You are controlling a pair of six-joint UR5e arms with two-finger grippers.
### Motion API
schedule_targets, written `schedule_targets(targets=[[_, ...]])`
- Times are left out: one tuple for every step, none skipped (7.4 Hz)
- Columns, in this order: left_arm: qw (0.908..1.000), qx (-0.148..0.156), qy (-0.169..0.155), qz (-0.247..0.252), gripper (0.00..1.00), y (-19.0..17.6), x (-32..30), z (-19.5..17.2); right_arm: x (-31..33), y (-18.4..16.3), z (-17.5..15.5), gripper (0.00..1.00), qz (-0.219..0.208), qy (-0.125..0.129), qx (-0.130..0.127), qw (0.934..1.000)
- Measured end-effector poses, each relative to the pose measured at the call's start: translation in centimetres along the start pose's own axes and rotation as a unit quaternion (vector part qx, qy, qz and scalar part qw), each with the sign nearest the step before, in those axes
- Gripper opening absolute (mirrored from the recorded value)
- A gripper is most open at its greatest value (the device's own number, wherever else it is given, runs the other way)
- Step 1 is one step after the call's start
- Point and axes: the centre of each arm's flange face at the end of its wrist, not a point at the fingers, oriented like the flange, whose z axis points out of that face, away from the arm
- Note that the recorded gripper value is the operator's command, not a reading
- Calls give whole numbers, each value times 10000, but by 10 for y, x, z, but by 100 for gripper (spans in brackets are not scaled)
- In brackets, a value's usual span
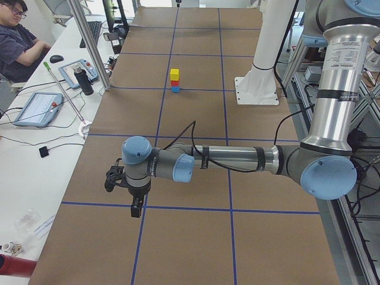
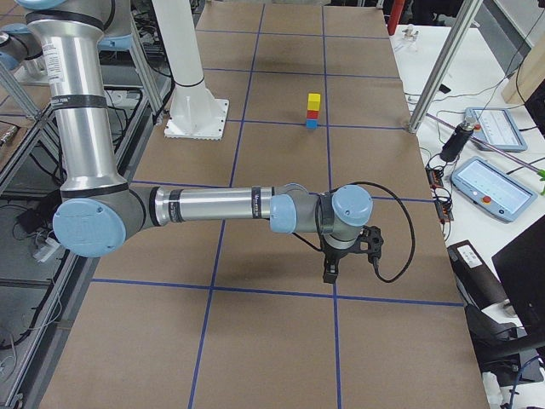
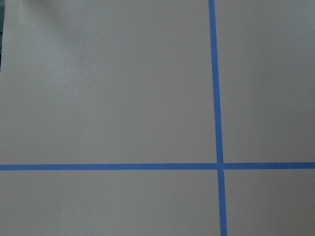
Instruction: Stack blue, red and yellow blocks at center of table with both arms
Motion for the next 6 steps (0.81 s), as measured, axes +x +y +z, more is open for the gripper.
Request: schedule_targets(targets=[[10000,3,12,-23,100,-2,2,-1,2,1,0,99,16,27,0,10000],[10000,5,31,-34,100,-3,3,-3,3,2,2,99,17,43,-11,10000],[10000,1,56,-39,100,-2,5,-3,2,2,2,99,12,50,-14,10000],[9998,-40,157,-63,100,-1,6,-3,2,1,2,99,4,50,-9,10000],[9994,-102,305,-103,100,0,9,-2,0,1,1,99,-10,42,0,10000],[9991,-140,391,-125,100,1,10,-1,-1,1,0,99,-21,29,8,10000]])
